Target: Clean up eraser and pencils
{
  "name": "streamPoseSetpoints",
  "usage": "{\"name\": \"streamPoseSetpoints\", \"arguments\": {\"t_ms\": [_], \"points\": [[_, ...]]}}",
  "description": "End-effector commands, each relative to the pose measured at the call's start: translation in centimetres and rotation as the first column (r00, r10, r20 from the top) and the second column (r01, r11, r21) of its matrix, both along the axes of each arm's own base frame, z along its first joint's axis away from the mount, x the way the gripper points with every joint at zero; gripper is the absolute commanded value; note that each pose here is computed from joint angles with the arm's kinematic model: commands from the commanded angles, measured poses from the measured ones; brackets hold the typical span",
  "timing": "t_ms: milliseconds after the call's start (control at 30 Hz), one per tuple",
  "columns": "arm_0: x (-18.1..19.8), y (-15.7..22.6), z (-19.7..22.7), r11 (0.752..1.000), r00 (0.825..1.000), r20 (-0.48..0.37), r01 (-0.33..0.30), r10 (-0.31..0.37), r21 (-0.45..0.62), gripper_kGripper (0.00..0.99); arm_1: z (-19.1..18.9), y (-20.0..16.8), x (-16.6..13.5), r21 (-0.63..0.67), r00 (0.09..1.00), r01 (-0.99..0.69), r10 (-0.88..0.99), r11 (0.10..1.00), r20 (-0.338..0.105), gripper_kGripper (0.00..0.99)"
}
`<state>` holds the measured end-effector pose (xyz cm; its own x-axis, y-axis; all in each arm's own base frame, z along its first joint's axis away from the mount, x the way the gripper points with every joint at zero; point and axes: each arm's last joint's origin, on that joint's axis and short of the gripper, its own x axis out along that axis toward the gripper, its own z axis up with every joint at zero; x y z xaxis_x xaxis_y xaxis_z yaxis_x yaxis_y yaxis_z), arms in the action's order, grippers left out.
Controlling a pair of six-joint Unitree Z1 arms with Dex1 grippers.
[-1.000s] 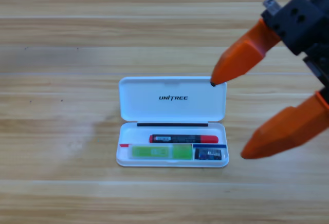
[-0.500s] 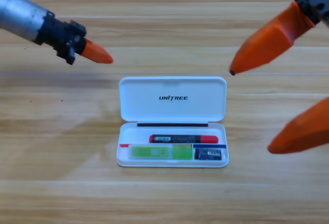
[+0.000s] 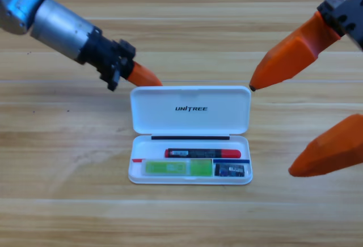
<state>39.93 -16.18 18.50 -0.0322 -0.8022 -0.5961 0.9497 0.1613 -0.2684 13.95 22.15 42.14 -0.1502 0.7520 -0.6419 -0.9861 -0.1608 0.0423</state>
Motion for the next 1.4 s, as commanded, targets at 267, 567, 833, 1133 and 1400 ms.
{"name": "streamPoseSetpoints", "arguments": {"t_ms": [267,567,833,1133,1400], "points": [[-2.0,-2.9,-1.1,0.994,0.991,-0.076,0.107,-0.106,0.014,0.0,-1.5,0.6,0.8,-0.029,0.999,0.01,-0.011,1.0,-0.053,0.917],[-5.0,-3.6,0.1,0.983,0.984,-0.036,0.176,-0.174,0.059,0.0,-1.5,0.7,0.8,-0.028,0.998,0.007,-0.009,1.0,-0.054,0.916],[-6.8,-4.4,-0.7,0.967,0.978,-0.006,0.209,-0.211,0.144,0.0,-1.5,0.7,0.8,-0.026,0.998,0.004,-0.006,1.0,-0.056,0.917],[-8.7,-5.0,-1.8,0.948,0.972,0.025,0.222,-0.234,0.227,0.0,-1.5,0.8,0.8,-0.024,0.998,0.003,-0.005,1.0,-0.056,0.917],[-9.9,-4.7,-2.6,0.935,0.971,0.081,0.193,-0.226,0.296,0.0,-1.6,0.9,0.9,-0.029,0.998,0.003,-0.005,1.0,-0.06,0.917]]}}
